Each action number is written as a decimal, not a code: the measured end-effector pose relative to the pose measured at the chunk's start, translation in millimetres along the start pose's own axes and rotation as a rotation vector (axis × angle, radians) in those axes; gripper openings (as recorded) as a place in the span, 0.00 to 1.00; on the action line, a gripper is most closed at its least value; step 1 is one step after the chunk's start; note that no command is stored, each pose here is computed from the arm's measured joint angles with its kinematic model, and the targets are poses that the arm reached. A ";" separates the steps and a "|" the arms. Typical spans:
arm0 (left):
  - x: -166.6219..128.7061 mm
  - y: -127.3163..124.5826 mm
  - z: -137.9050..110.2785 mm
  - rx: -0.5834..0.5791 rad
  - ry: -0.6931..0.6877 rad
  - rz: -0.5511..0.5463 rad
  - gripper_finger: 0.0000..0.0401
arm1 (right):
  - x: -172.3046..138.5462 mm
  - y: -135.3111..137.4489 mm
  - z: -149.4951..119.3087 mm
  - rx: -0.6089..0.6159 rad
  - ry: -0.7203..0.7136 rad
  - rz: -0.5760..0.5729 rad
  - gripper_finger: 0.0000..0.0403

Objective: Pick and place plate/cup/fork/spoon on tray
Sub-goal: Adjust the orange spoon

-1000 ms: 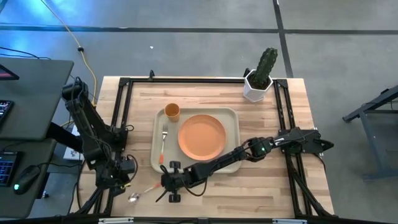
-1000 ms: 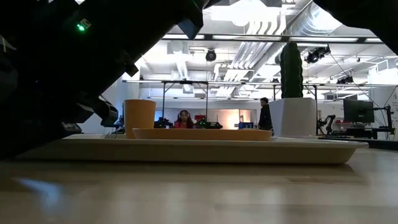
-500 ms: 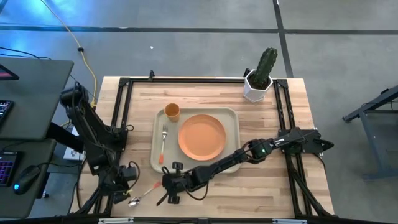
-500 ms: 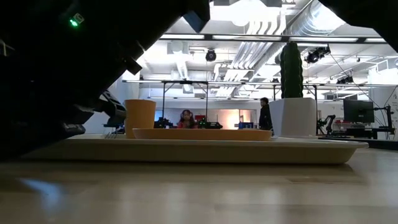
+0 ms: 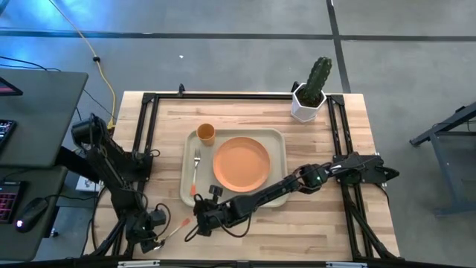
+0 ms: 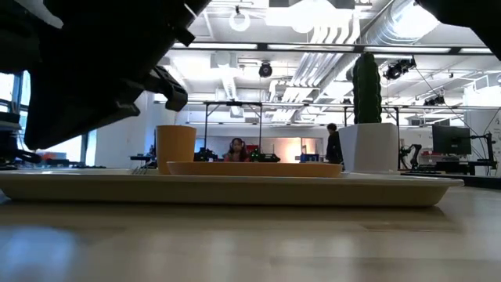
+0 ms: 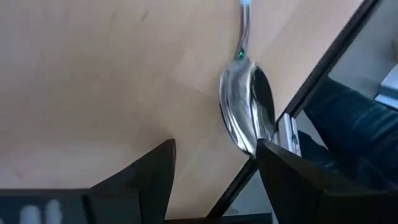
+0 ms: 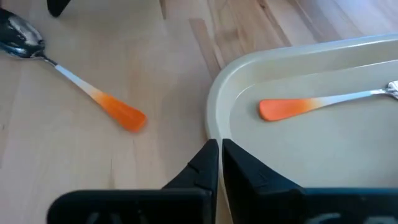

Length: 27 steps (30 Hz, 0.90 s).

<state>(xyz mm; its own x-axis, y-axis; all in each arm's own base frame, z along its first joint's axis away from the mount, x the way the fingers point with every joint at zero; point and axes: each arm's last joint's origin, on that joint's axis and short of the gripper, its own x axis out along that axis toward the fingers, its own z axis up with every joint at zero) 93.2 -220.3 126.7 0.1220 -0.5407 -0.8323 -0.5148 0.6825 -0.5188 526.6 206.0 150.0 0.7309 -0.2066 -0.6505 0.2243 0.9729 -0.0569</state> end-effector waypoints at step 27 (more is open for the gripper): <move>20.4 -1.3 4.7 -0.144 0.071 0.008 0.43 | -2.6 0.5 1.9 -0.017 0.010 0.031 0.03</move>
<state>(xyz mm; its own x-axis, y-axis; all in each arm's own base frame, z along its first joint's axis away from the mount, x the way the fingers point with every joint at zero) 100.3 -229.9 109.5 0.0596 -0.5729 -0.8175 -0.6323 0.6120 -0.4750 526.1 206.8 153.0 0.7306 -0.1751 -0.6599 0.1903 0.9805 -0.0494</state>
